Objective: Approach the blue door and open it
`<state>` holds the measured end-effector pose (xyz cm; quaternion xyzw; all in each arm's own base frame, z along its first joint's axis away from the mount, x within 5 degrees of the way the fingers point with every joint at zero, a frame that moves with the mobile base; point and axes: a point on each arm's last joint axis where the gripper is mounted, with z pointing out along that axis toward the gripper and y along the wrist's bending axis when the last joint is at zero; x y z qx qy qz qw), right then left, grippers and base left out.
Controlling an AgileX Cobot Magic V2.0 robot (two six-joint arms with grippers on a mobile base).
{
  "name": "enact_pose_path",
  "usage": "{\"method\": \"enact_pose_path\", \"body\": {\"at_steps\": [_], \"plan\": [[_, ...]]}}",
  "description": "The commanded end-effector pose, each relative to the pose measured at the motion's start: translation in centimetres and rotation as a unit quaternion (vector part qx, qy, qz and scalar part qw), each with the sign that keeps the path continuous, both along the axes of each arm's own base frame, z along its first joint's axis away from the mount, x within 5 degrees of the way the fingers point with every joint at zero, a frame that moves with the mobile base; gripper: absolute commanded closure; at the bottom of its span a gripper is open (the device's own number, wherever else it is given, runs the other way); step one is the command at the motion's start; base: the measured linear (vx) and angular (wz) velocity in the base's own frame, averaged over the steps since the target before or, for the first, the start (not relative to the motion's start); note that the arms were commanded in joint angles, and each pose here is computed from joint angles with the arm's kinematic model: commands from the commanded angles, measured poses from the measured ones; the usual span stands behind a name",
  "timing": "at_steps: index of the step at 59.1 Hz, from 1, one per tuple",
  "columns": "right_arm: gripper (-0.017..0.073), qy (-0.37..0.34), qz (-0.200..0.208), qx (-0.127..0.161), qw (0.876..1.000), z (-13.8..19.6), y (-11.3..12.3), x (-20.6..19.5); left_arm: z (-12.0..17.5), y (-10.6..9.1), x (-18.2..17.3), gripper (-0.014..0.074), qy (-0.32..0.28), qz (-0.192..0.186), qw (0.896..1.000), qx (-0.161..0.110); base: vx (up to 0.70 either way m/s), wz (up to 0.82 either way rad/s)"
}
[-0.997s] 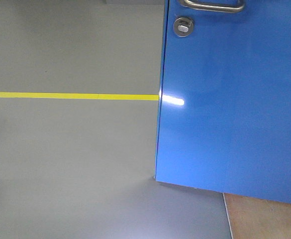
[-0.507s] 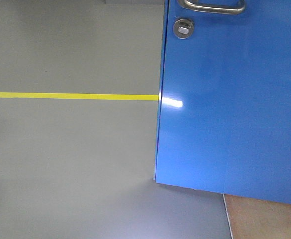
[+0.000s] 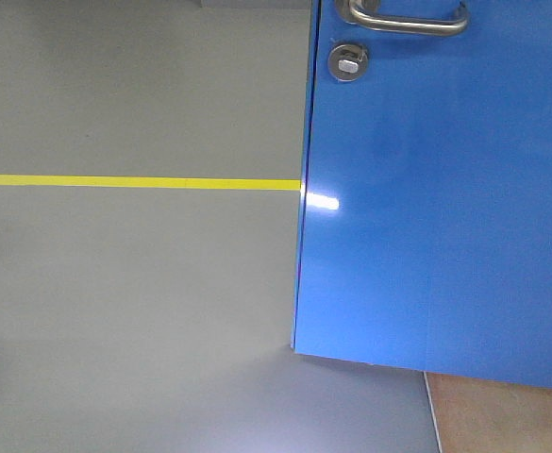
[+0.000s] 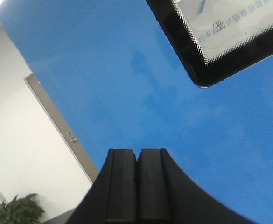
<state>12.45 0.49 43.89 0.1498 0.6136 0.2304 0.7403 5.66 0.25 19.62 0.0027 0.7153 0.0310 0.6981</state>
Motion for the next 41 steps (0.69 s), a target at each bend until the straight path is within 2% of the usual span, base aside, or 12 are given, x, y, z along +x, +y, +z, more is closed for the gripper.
{"method": "enact_pose_path", "body": {"at_steps": [1,8,14,21,26,30,36,37,40,41], "plan": [[0.0561,-0.044,-0.026,-0.013,0.999,0.1,-0.4,-2.2,1.7,-0.1,-0.3,0.0521,-0.062,-0.005,0.998,-0.002,0.0,0.0],[0.0561,-0.075,-0.05,-0.044,0.995,-0.9,-0.6,-4.4,1.7,-0.1,-0.3,0.0521,-0.062,-0.005,0.998,-0.002,0.0,0.0],[0.0561,-0.082,-0.066,-0.088,0.991,-1.8,-0.6,-5.4,1.7,-0.1,-0.3,0.0521,-0.062,-0.005,0.998,-0.002,0.0,0.0],[0.0561,-0.069,-0.09,-0.16,0.981,-3.0,-0.7,-4.9,1.7,-0.1,-0.3,0.0521,-0.062,-0.005,0.998,-0.002,0.0,0.0],[0.0561,-0.048,-0.11,-0.238,0.964,-4.4,-0.8,-4.3,1.7,-0.1,-0.3,0.0521,-0.062,-0.005,0.998,-0.002,0.0,0.0],[0.0561,-0.029,-0.115,-0.275,0.954,-5.9,-0.9,-3.8,1.7,-0.1,-0.3,0.0521,-0.062,-0.005,0.998,-0.002,0.0,0.0],[0.0561,-0.011,-0.109,-0.279,0.954,-8.2,-0.8,-3.2,1.7,-0.1,-0.3,0.0521,-0.062,-0.005,0.998,-0.002,0.0,0.0],[0.0561,-0.009,-0.105,-0.269,0.957,-8.6,-0.8,-3.2,1.7,-0.1,-0.3,0.0521,-0.062,-0.005,0.998,-0.002,0.0,0.0],[0.0561,-0.002,-0.099,-0.268,0.958,-9.8,-0.8,-3.3,1.7,-0.1,-0.3,0.0521,-0.062,-0.005,0.998,-0.002,0.0,0.0],[0.0561,0.0,-0.096,-0.259,0.961,-10.1,-0.8,-3.3,1.7,-0.1,-0.3,0.0521,-0.062,-0.005,0.998,-0.002,0.0,0.0]]}}
